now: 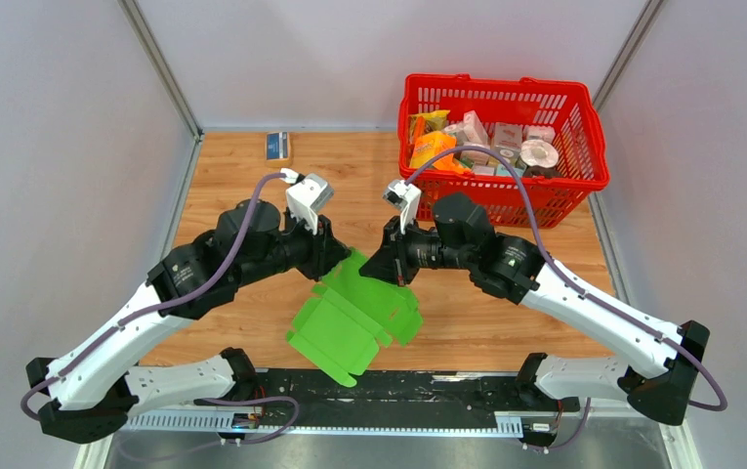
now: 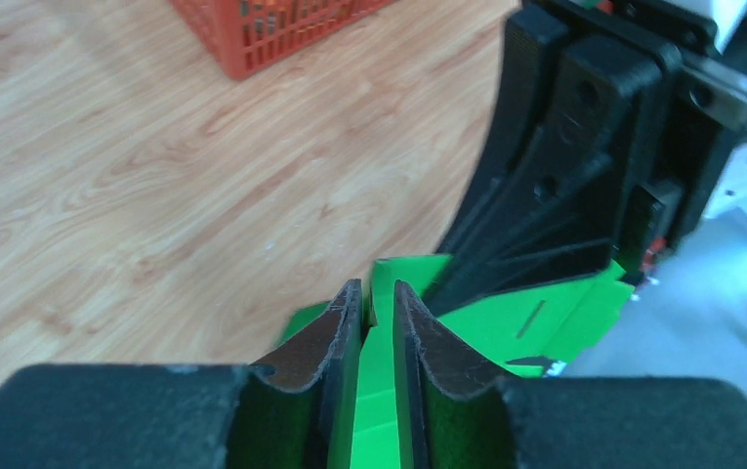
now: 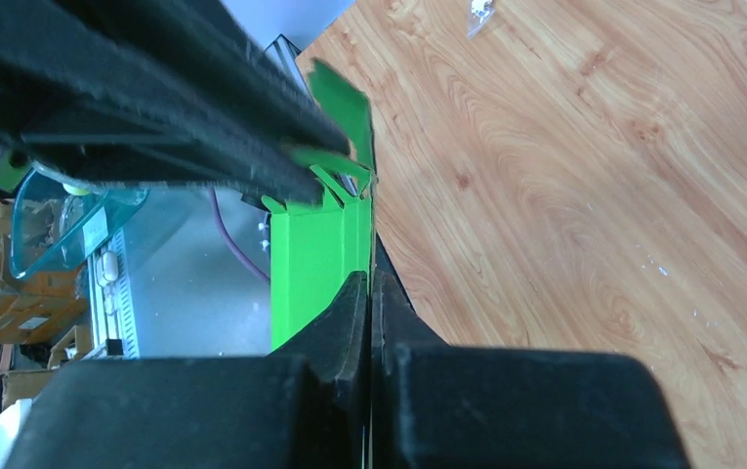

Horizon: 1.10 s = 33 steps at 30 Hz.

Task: Fold the paper box

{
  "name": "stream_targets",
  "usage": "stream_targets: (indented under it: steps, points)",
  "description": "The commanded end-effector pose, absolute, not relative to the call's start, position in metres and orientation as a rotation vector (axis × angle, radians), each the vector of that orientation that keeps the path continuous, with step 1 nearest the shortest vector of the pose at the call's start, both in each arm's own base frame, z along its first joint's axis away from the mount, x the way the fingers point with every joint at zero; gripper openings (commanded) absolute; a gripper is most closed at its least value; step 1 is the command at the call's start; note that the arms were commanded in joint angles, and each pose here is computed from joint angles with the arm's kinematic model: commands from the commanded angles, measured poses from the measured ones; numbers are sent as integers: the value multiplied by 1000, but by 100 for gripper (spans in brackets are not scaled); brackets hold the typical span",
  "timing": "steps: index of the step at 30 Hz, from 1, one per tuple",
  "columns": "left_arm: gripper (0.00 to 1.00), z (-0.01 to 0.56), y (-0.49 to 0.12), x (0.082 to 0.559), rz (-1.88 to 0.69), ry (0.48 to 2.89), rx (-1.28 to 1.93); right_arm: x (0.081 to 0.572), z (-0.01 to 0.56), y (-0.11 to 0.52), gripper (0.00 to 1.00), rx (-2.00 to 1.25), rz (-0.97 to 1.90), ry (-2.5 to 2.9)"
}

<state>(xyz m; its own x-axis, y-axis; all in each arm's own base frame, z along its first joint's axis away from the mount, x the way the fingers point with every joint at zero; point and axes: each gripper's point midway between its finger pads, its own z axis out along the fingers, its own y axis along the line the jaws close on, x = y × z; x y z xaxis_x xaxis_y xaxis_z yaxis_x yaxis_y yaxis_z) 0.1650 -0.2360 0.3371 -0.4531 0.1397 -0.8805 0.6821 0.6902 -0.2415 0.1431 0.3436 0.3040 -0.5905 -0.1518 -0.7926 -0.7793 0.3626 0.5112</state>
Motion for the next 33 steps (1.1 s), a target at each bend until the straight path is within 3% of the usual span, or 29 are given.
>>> stream_targets:
  steps: [1,6,14,19,23,29,33]
  points:
    - [27,357,-264,146,-1001,1864,620,148,349,350,0,-721,1315,1835]
    - [31,348,-286,134,-1166,1859,635,143,364,354,0,-690,1401,1773]
    - [45,359,-250,128,-1081,1794,603,151,367,335,0,-619,1333,1763]
    - [38,337,-180,145,-809,1857,357,146,372,324,0,-640,1326,1730]
    - [36,331,-150,142,-761,1843,247,143,373,322,0,-664,1326,1722]
    - [36,332,-162,141,-794,1859,281,139,376,322,0,-669,1348,1710]
    - [31,334,-186,140,-867,1863,343,139,377,321,0,-659,1352,1703]
